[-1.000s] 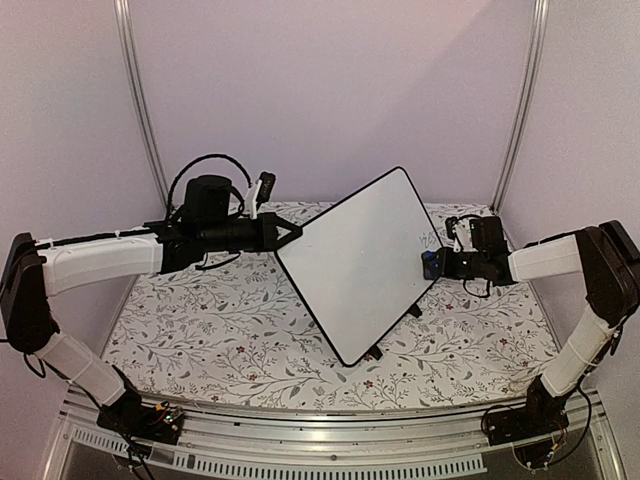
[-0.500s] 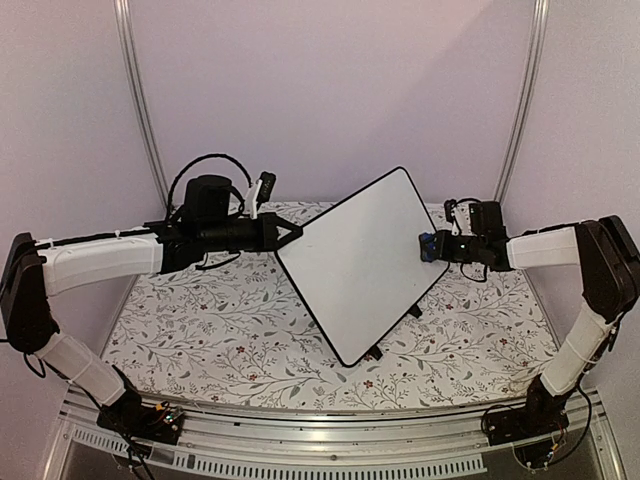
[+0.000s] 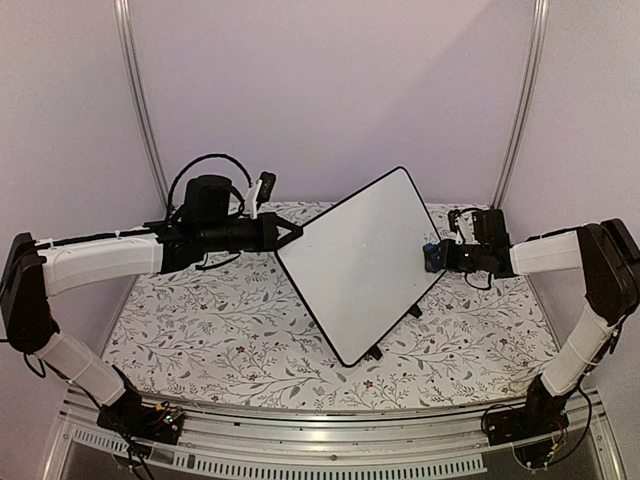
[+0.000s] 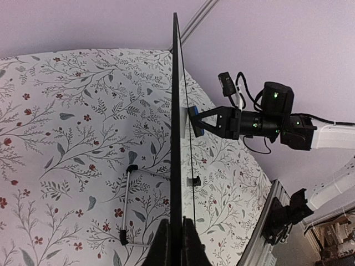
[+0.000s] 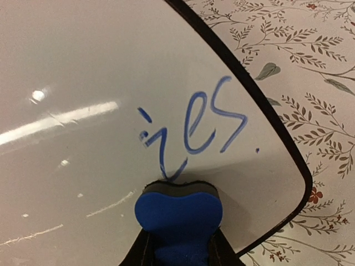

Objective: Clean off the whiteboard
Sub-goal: Erase the whiteboard at the center of the board.

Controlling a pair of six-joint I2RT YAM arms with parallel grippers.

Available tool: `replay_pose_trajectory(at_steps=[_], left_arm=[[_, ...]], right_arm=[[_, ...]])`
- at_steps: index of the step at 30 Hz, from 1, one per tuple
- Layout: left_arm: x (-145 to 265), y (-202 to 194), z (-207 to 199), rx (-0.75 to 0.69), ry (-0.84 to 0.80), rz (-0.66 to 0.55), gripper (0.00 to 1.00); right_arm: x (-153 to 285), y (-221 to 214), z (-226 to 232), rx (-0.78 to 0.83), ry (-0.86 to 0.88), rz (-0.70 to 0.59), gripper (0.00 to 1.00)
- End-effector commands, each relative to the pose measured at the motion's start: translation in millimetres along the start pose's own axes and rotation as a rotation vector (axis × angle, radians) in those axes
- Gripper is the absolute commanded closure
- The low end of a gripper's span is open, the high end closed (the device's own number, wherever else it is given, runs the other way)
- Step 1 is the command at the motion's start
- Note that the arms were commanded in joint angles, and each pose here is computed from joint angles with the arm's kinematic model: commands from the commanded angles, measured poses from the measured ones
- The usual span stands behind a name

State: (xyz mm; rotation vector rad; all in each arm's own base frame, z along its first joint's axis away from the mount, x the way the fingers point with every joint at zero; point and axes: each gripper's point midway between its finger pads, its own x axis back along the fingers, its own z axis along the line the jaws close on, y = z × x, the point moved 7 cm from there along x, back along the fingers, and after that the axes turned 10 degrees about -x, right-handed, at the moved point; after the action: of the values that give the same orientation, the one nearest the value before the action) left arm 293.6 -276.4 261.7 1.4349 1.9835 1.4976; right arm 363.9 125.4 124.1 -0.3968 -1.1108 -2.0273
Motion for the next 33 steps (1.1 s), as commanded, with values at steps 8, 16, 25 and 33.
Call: replay_pose_trajectory(at_steps=[8, 16, 25, 33], left_arm=[[1, -2, -24, -0.093, -0.107, 0.017, 1.0], [1, -2, -24, -0.091, -0.11, 0.017, 1.0], [0, -3, -23, -0.09, -0.106, 0.018, 1.0], [-1, -4, -23, -0.089, -0.108, 0.021, 1.0]], right_arm=[[-10, 46, 14, 0.016, 0.023, -0.061, 0.84], [0, 1, -32, -0.056, -0.033, -0.002, 0.85], [-5, 33, -9, -0.056, 0.073, -0.032, 0.85], [-5, 50, 4, -0.045, 0.093, -0.053, 0.84]])
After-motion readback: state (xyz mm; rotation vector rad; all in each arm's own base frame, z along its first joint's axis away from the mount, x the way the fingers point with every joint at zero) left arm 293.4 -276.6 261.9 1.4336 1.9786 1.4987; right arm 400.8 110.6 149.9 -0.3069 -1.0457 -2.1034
